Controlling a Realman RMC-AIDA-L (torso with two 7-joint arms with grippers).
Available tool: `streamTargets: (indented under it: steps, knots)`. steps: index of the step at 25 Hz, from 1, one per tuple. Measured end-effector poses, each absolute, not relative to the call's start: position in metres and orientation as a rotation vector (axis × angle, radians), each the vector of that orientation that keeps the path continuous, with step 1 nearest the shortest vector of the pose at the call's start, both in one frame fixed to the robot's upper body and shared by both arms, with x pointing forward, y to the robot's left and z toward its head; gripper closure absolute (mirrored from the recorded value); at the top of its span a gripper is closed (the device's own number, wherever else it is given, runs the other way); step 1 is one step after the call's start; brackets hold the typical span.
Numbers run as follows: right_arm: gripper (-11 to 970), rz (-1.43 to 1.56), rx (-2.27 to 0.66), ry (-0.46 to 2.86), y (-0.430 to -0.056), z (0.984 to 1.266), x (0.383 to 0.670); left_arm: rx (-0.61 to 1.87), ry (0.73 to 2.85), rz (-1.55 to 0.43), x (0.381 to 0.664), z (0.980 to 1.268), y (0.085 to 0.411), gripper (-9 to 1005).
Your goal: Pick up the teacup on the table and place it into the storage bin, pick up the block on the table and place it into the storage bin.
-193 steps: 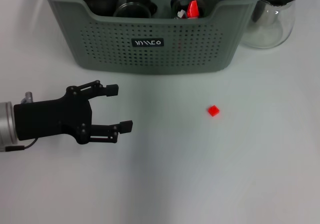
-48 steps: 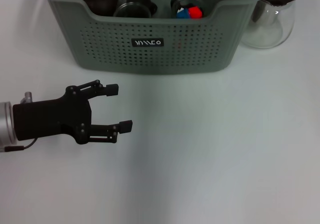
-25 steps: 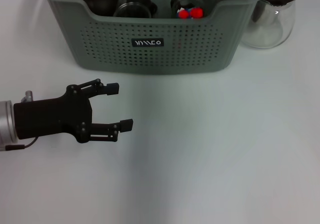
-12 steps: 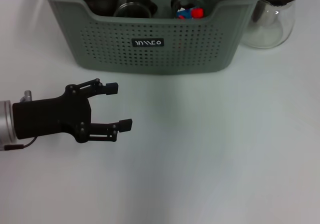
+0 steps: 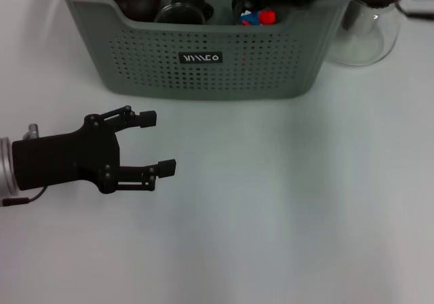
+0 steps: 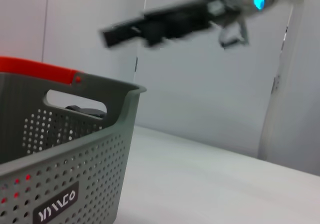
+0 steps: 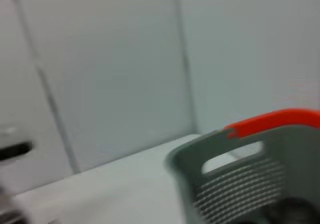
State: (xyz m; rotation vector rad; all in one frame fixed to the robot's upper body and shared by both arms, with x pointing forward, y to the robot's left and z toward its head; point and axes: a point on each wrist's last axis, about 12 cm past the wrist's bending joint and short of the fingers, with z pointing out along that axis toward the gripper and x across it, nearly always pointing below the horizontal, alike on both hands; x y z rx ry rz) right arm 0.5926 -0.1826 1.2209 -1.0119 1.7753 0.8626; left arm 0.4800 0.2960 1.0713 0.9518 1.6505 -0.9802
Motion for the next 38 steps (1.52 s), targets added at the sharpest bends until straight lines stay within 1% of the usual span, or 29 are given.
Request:
streamTargets:
  steps: [3, 6, 11, 14, 17, 20, 25, 29, 38]
  knots:
    - [138, 0.915, -1.062, 1.727, -0.200, 1.198, 0.576, 0.940, 1.647, -0.981, 0.479, 1.071, 0.297, 48]
    - [139, 0.970, -1.134, 1.681, -0.212, 1.168, 0.562, 0.937, 1.649, -0.984, 0.478, 1.071, 0.298, 48]
    - [140, 1.006, -1.107, 1.663, -0.233, 1.116, 0.547, 0.934, 1.655, -0.993, 0.476, 1.069, 0.297, 48]
    - [141, 0.995, -1.075, 1.680, -0.243, 1.093, 0.541, 0.930, 1.663, -0.995, 0.476, 1.066, 0.296, 48]
    - [142, 0.965, -1.056, 1.701, -0.246, 1.078, 0.538, 0.924, 1.676, -0.995, 0.477, 1.063, 0.294, 48]
    - [143, 0.936, -1.041, 1.722, -0.246, 1.071, 0.538, 0.927, 1.688, -0.993, 0.479, 1.061, 0.291, 48]
    - [144, 0.902, -1.036, 1.720, -0.243, 1.068, 0.540, 0.949, 1.677, -1.000, 0.486, 1.058, 0.280, 48]
    - [150, 0.883, -1.022, 1.729, -0.242, 1.068, 0.543, 0.957, 1.688, -1.000, 0.490, 1.055, 0.275, 48]
    - [127, 0.900, -0.999, 1.760, -0.243, 1.070, 0.547, 0.957, 1.685, -1.001, 0.494, 1.055, 0.269, 48]
